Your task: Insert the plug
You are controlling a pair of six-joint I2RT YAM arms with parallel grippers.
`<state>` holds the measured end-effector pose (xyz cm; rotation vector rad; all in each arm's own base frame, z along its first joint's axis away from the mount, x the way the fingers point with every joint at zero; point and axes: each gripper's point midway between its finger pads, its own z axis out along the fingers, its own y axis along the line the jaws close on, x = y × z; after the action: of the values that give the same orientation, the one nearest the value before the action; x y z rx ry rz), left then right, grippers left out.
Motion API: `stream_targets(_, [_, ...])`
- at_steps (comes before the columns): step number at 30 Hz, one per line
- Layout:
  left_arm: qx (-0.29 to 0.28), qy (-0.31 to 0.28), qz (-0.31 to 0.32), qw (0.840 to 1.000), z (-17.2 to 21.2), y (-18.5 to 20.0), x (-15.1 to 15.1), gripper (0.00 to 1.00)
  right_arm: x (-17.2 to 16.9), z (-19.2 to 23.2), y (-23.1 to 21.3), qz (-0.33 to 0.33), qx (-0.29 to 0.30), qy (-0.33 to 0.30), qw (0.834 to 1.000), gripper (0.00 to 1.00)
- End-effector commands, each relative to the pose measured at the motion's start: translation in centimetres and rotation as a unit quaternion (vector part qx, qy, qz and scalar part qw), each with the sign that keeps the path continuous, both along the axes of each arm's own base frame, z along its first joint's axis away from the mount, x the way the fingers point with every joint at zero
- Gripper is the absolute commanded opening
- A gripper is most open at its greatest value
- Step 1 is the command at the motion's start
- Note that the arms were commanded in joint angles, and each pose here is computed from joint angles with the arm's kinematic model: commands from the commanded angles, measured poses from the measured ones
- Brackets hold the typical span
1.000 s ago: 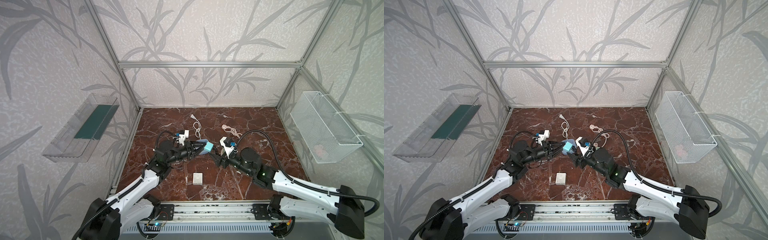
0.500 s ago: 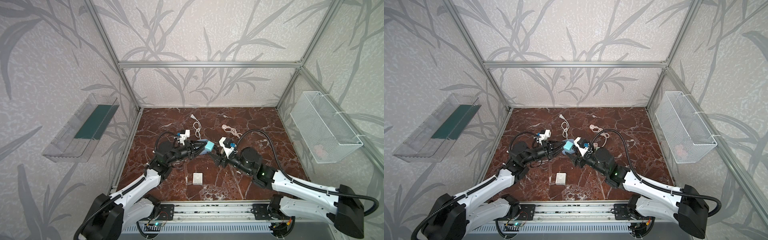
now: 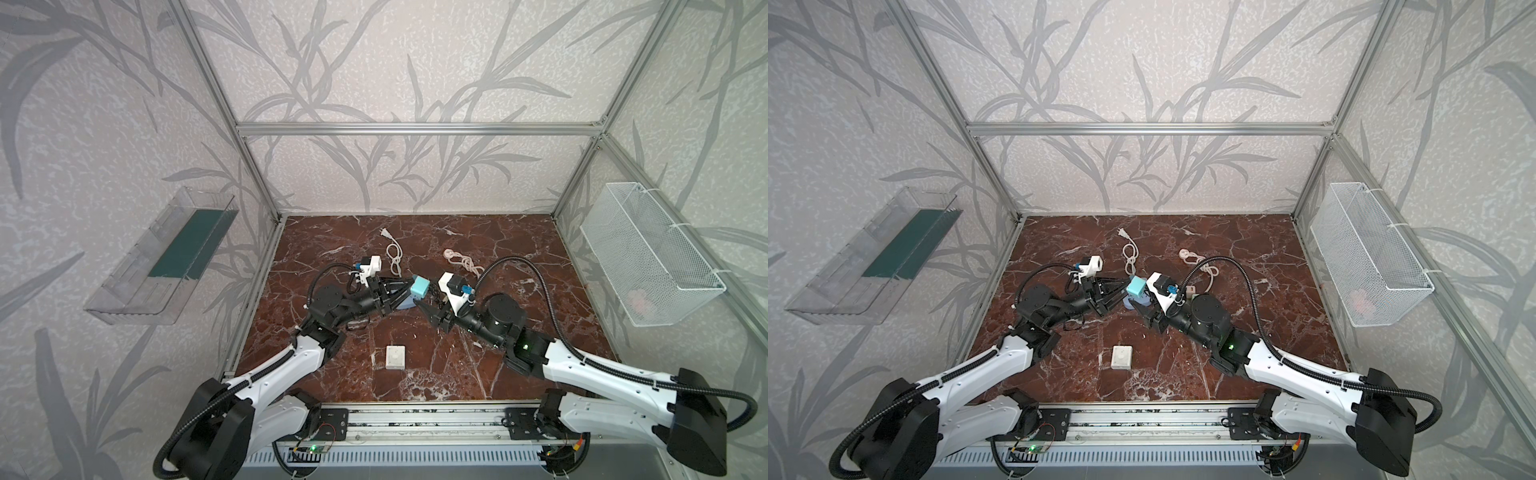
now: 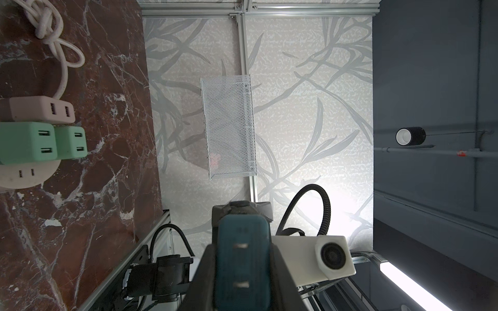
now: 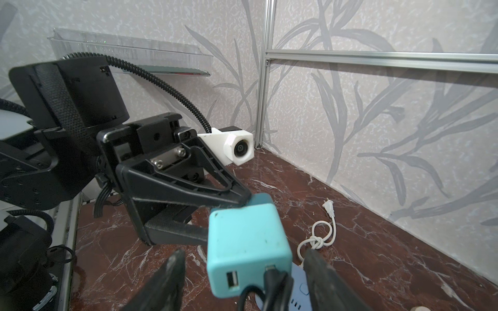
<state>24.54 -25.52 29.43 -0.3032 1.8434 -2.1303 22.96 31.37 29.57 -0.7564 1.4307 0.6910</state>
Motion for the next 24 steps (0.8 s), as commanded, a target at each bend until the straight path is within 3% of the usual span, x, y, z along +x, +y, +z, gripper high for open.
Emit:
stream_targets(1, [-0.019,-0.009,-0.018,1.0,1.0,0.1,-0.9,0.0,0.0,3.1,0.4,0.006,0.026,-0.033,0.999,0.68])
stream_targets(11, [-0.019,-0.011,-0.017,1.0,1.1,0.1,-0.8,0.0,-0.2,3.1,1.2,0.023,0.015,-0.029,0.999,0.54])
stream_targets(24, [-0.021,-0.013,-0.016,1.0,1.3,0.2,-1.0,0.0,0.0,2.4,1.6,0.028,0.008,-0.02,0.999,0.51])
